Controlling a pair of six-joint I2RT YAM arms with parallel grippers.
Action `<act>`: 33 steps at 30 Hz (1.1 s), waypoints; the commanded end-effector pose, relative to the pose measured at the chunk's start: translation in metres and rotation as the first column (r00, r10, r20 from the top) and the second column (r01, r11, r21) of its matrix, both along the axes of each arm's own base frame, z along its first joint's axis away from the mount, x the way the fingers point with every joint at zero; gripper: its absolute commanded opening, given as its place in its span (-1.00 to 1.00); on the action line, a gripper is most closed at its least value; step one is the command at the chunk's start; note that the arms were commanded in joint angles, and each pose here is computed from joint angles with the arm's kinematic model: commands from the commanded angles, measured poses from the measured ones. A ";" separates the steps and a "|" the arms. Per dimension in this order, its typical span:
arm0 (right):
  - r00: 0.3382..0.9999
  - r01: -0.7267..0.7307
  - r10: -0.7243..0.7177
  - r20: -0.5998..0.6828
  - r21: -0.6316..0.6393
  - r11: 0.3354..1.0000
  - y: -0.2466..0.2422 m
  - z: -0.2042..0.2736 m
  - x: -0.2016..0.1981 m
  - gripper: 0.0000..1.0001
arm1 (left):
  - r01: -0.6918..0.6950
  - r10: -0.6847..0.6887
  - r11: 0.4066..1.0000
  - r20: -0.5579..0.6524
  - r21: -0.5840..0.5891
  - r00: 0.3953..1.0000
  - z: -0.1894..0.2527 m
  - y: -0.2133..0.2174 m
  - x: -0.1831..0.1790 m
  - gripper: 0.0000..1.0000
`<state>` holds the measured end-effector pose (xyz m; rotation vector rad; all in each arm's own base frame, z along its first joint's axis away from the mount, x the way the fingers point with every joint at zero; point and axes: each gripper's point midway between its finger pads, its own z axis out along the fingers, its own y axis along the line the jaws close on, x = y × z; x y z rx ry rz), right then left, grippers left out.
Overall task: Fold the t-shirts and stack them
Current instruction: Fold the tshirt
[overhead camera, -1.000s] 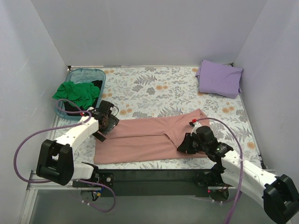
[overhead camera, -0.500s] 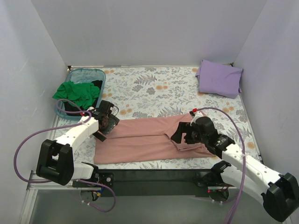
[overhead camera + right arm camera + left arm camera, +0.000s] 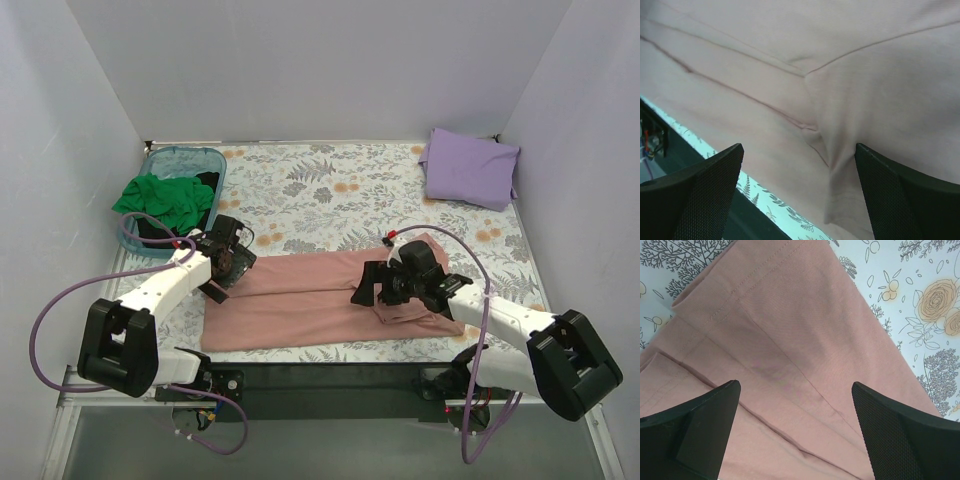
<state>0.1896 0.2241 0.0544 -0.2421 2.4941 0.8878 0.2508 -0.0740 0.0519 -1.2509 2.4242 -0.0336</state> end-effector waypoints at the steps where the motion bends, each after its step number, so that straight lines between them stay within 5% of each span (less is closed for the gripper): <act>1: 0.994 -0.111 0.108 0.034 0.133 0.985 0.023 0.015 -0.008 0.97 | 0.008 -0.007 1.000 0.036 -0.013 0.999 0.006 -0.001 0.001 0.89; 15: 0.952 -0.306 0.298 0.078 0.137 0.942 0.042 0.016 -0.069 0.97 | 0.025 -0.023 0.999 0.066 -0.028 0.998 0.015 -0.002 0.000 0.89; 24: 0.979 0.003 0.003 0.206 -0.028 1.000 0.001 0.040 -0.015 0.97 | 0.036 -0.034 0.999 0.073 -0.025 0.997 0.015 -0.002 0.001 0.91; 33: 0.990 0.041 -0.022 0.136 -0.138 0.990 -0.005 0.015 0.011 0.97 | 0.045 -0.043 0.999 0.088 -0.024 0.995 0.017 -0.002 0.003 0.93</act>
